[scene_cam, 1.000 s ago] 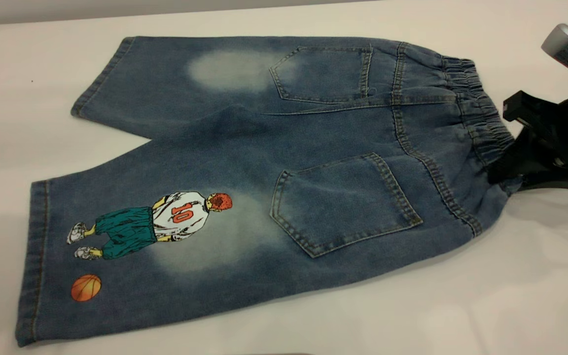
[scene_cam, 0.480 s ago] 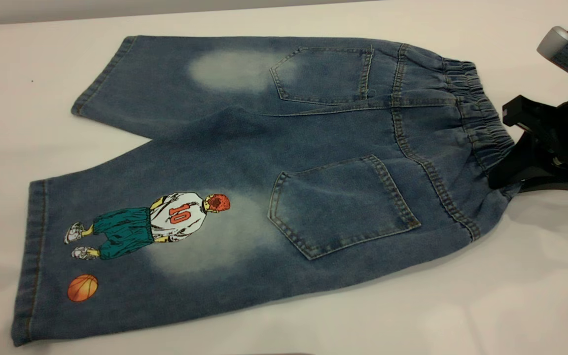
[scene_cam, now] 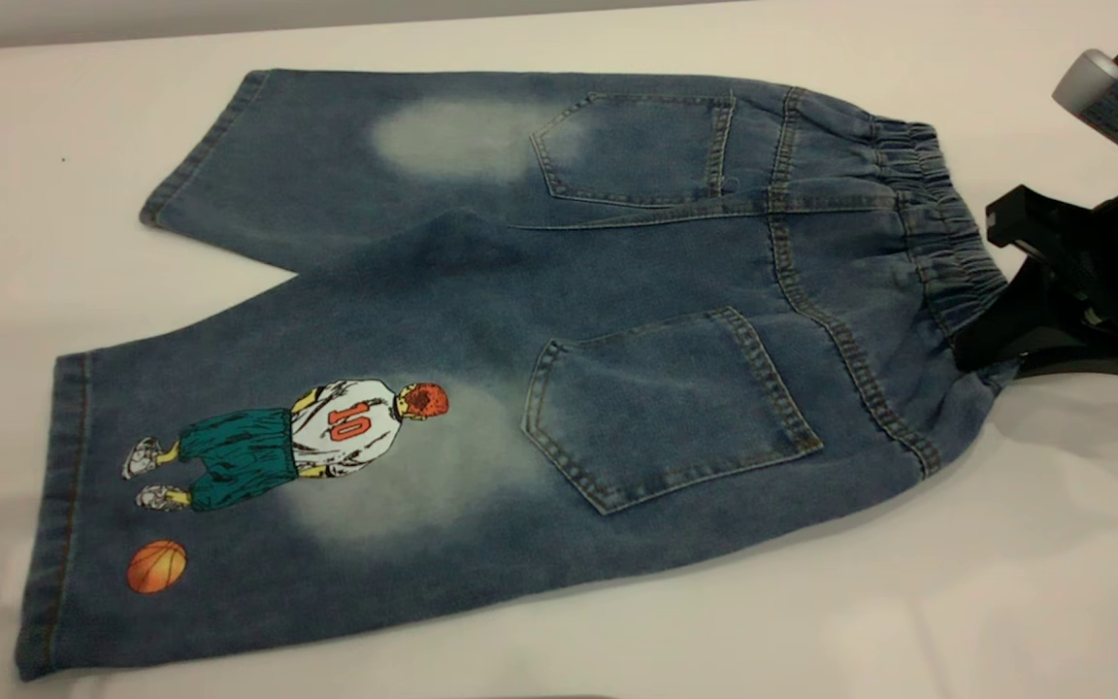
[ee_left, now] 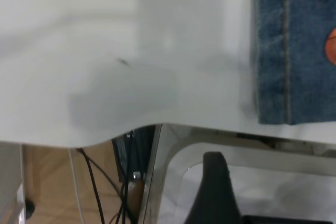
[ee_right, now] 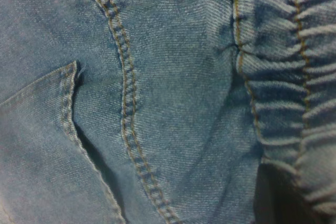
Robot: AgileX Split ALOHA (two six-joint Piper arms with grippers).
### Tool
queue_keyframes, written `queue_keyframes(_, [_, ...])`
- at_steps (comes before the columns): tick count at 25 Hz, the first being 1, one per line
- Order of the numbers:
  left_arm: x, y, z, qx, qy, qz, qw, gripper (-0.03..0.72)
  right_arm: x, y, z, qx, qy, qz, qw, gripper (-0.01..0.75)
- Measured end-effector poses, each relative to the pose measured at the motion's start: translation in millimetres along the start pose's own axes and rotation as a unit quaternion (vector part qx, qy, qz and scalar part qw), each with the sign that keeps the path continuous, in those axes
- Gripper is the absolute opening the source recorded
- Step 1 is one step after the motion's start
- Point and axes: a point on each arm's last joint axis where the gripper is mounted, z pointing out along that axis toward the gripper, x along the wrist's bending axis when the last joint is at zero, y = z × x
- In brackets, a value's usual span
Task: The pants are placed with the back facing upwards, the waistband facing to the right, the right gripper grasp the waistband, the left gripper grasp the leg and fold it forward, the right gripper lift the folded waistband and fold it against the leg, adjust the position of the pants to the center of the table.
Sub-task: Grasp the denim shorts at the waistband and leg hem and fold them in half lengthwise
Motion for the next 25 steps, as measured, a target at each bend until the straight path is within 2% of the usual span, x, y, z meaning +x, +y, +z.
queue_keyframes(7, [-2.1,1.1,43.3,0.047,0.003,0.033,0.998,0.504,0.0,0.0,0.0,0.0,0.0,0.0,1.0,0.041])
queue_keyframes(19, [-23.4,1.2,72.8,0.056,0.009,0.096,0.994,0.502,0.2,0.0,0.0,0.0,0.001,-0.001,1.0,0.044])
queue_keyframes(22, [-23.9,1.9,74.5,0.058,0.009,0.097,0.994,0.463,0.2,0.0,0.0,0.0,0.001,-0.001,1.0,0.044])
queue_keyframes(25, [-23.8,1.1,74.4,0.062,0.009,0.097,0.993,0.343,0.3,-0.1,0.0,0.0,0.001,-0.001,1.0,0.044])
